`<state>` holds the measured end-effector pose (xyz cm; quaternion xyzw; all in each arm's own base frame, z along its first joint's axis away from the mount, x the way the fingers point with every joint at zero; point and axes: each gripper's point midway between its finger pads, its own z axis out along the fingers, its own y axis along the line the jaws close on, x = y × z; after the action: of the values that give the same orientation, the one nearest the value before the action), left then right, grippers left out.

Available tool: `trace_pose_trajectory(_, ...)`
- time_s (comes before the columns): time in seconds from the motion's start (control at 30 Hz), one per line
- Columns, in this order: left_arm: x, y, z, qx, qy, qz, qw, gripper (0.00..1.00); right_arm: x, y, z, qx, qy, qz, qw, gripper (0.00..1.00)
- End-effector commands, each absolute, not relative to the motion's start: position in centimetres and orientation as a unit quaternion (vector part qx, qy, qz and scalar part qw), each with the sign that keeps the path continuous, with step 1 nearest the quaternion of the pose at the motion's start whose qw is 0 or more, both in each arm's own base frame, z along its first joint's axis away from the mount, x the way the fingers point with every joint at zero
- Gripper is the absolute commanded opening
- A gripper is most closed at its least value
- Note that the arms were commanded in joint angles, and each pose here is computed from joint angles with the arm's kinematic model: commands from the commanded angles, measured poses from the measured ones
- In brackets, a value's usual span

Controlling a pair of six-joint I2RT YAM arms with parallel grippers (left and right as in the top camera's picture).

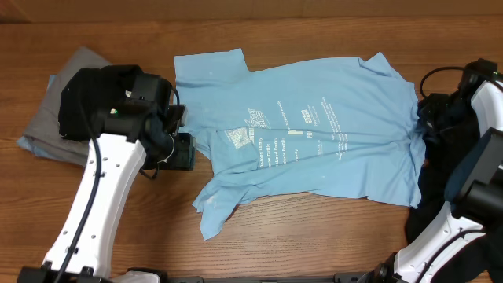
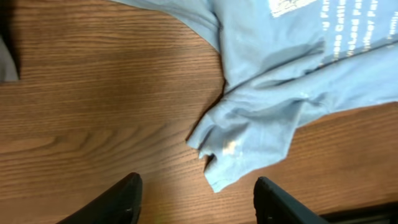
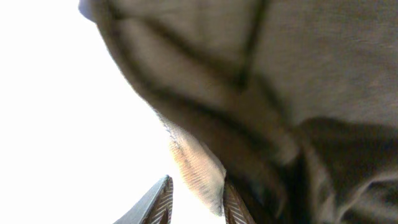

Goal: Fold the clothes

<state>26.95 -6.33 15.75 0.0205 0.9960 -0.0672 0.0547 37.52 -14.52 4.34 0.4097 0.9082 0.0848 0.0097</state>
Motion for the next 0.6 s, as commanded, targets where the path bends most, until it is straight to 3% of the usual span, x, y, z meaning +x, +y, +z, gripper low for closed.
trace_pose_trajectory(0.0, 27.0, -6.3, 11.3, 0.006, 0.998, -0.06, 0.002, 0.56, 39.3, -12.8, 11.3, 0.358, 0.918, 0.142, 0.097, 0.32)
trace_pose_trajectory(0.13, 29.0, -6.6, 7.3, -0.003, 0.998, -0.059, -0.003, 0.46, 39.1, -11.1, 15.6, 0.339, 0.914, 0.179, 0.136, 0.34)
trace_pose_trajectory(0.27, 33.0, -5.5, 4.4, -0.024, 0.998, -0.034, 0.04, 0.25, 38.5, -9.0, 18.1, 0.317, 0.915, 0.198, 0.151, 0.34)
trace_pose_trajectory(0.47, 37.5, -5.8, 2.1, -0.024, 0.994, -0.043, 0.1, 0.24, 38.4, -6.0, 18.3, 0.274, 0.93, 0.201, 0.139, 0.34)
trace_pose_trajectory(0.57, 38.7, -5.5, 0.5, -0.019, 0.993, -0.029, 0.111, 0.14, 38.5, -4.7, 18.3, 0.258, 0.935, 0.204, 0.135, 0.34)
